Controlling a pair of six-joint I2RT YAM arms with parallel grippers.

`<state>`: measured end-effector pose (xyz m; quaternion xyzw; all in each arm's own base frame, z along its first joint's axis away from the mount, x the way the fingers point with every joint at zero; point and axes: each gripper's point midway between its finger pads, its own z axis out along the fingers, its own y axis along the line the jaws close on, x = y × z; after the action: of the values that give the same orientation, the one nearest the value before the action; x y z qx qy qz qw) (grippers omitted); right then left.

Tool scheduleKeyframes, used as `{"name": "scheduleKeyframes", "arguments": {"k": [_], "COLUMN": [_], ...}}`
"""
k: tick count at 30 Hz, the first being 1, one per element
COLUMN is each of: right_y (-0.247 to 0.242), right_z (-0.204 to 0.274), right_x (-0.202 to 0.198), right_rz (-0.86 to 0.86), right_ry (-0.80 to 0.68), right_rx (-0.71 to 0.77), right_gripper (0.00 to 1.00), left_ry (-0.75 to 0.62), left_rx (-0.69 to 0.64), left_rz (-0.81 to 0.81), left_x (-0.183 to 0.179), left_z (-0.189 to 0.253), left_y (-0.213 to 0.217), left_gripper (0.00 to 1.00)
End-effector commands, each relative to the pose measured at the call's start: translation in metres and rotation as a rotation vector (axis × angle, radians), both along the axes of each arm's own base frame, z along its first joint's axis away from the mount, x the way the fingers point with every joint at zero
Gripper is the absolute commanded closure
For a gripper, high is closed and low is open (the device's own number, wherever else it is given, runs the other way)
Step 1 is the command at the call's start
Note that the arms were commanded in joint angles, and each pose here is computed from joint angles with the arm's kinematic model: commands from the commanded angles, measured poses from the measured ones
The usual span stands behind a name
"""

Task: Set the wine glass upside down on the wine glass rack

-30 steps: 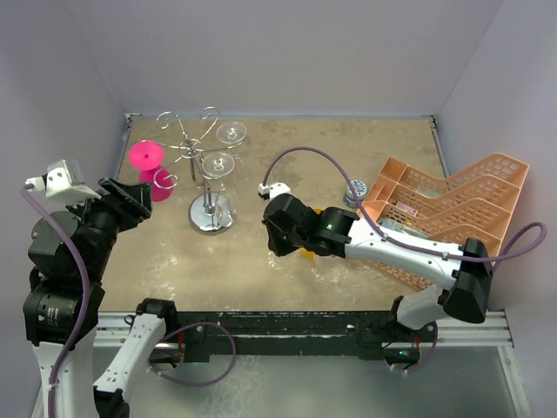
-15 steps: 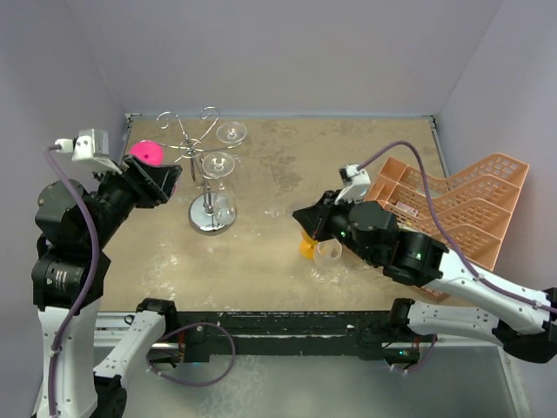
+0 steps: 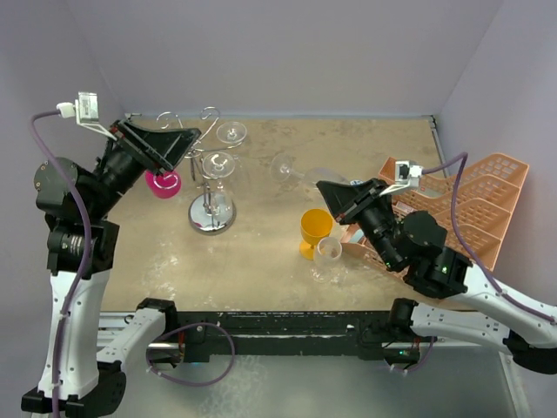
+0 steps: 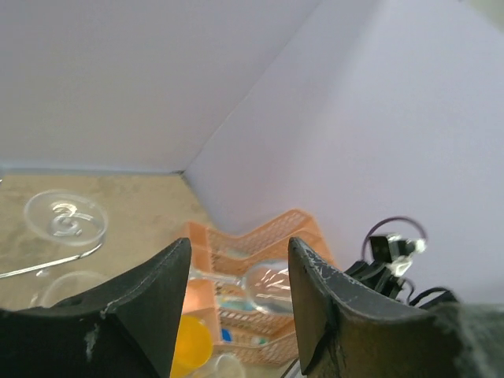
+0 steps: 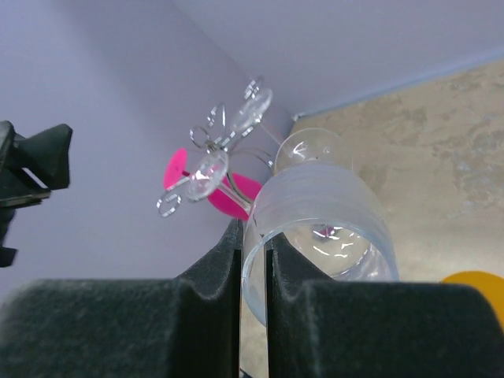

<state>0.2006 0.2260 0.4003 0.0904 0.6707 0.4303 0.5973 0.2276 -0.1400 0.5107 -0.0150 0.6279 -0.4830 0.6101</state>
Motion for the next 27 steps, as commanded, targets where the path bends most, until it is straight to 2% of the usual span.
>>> {"name": "scheduleKeyframes", "arguments": {"k": [1, 5, 13, 19, 27], "right_y": [-0.025, -0.032, -0.035, -0.024, -0.011], "right_z": [0.063, 0.084, 0.117, 0.133, 0.163], "right_x": [-0.001, -0.003, -0.008, -0.007, -0.014], "right_rz": [-0.064, -0.074, -0.054, -0.027, 0.048], "right_ry": [-0.124, -0.160, -0.228, -0.257, -0.327], "right_rx": [0.228, 0.315, 0.495, 0.563, 0.650], "right_gripper": [1.00, 1.00, 1.00, 1.00, 1.00], "left_ry": [-0.064, 0.002, 0.148, 0.172, 0.163], "left_rx": [-0.192, -0.275, -0.429, -0.497, -0.517], "left_rz": [-0.069, -0.063, -0.073, -0.057, -0.151], "left_x": [0.007, 0.035, 0.056, 0.048, 0.028], "left_z": [0.041, 0.038, 0.020, 0.015, 0.023], "left_y": [-0.007, -0.010, -0.048, -0.057, -0.082], "left_gripper": [0.50, 0.50, 0.49, 0.49, 0.49]}}
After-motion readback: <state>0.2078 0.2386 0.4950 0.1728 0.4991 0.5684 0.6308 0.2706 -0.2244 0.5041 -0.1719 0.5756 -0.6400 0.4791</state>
